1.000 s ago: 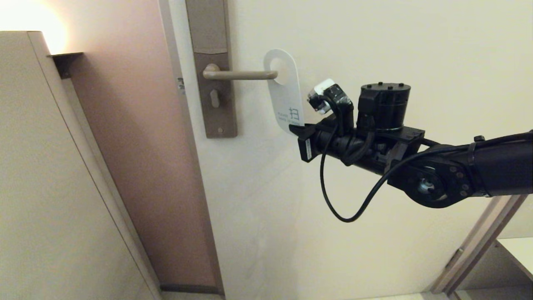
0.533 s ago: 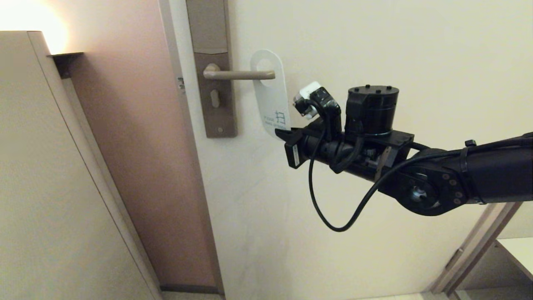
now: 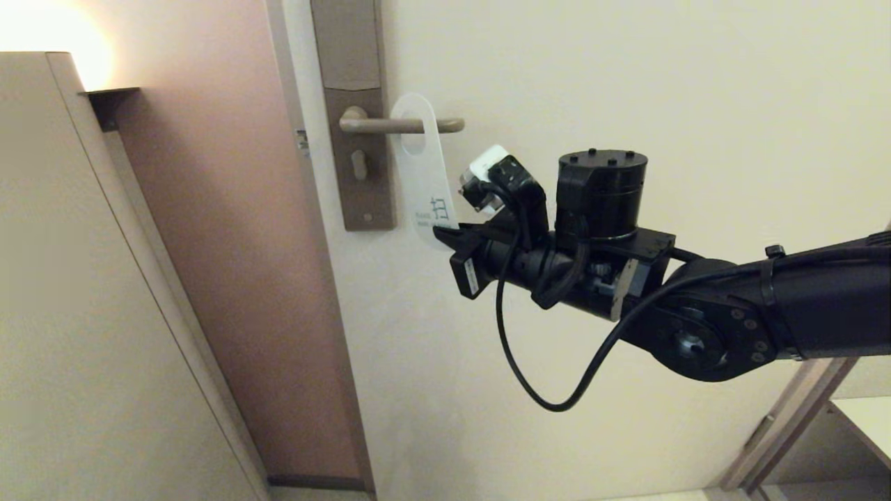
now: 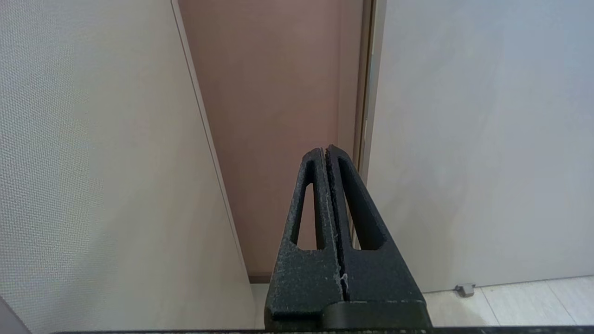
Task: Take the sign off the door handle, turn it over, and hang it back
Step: Hang the sign back with the other side facing out
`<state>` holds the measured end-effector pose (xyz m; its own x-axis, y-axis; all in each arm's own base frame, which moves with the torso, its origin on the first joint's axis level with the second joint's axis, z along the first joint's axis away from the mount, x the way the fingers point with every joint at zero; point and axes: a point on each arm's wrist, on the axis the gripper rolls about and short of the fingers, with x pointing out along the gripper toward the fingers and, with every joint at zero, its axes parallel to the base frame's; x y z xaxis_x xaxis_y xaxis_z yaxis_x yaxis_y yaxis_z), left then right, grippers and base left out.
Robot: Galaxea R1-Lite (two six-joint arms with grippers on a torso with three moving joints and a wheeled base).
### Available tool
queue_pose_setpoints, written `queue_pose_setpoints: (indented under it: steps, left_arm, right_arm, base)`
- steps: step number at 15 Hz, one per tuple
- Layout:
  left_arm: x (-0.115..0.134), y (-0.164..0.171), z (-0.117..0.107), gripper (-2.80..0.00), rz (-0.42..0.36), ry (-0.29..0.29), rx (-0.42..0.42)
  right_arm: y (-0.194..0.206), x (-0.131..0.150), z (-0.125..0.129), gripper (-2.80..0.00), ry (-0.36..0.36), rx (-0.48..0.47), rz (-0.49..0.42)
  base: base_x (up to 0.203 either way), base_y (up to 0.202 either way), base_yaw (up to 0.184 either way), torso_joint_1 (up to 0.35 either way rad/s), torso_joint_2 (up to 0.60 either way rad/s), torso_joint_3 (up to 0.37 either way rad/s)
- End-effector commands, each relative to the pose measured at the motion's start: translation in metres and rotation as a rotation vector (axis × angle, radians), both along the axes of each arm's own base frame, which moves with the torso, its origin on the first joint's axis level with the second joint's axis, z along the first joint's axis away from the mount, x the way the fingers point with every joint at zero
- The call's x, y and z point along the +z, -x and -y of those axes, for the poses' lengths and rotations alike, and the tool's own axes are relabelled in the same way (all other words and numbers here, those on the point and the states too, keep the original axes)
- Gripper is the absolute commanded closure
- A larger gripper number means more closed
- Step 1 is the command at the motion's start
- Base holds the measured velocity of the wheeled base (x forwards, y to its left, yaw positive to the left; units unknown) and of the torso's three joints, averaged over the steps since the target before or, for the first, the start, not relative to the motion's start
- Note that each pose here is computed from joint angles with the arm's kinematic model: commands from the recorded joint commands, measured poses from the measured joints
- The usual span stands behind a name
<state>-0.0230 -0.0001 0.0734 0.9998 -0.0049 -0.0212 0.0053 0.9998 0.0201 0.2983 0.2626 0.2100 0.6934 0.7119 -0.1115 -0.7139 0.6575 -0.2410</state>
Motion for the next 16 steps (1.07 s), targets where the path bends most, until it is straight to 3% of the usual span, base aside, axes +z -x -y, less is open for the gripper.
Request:
queue_pose_setpoints:
  steps: [1,9,10,16]
  left_arm:
    - [-0.0001,-0.0001,0.0,0.0,-0.002,0.0,0.0]
    - [-0.0001,-0.0001,0.0,0.0,-0.002,0.0,0.0]
    - [-0.0001,-0.0001,0.0,0.0,-0.002,0.0,0.0]
    - [-0.0001,-0.0001,0.0,0.0,-0.002,0.0,0.0]
  right_arm:
    - [0.0044,0.0008,-0.0048,0.0,-0.002,0.017,0.005]
    - [0.0065,0.0006,-0.0067,0.0,0.013,0.028,0.02]
    - [0.0068,0.001,-0.0067,-2.8,0.013,0.029,0.02]
    - [0.0083,0.0019,-0.0052,-2.8,0.011,0.031,0.019]
  base:
    - [0.0,0.0,0.0,0.0,0.0,0.0]
    - [0.0,0.0,0.0,0.0,0.0,0.0]
    - [0.0,0.0,0.0,0.0,0.0,0.0]
    - [0.0,0.0,0.0,0.0,0.0,0.0]
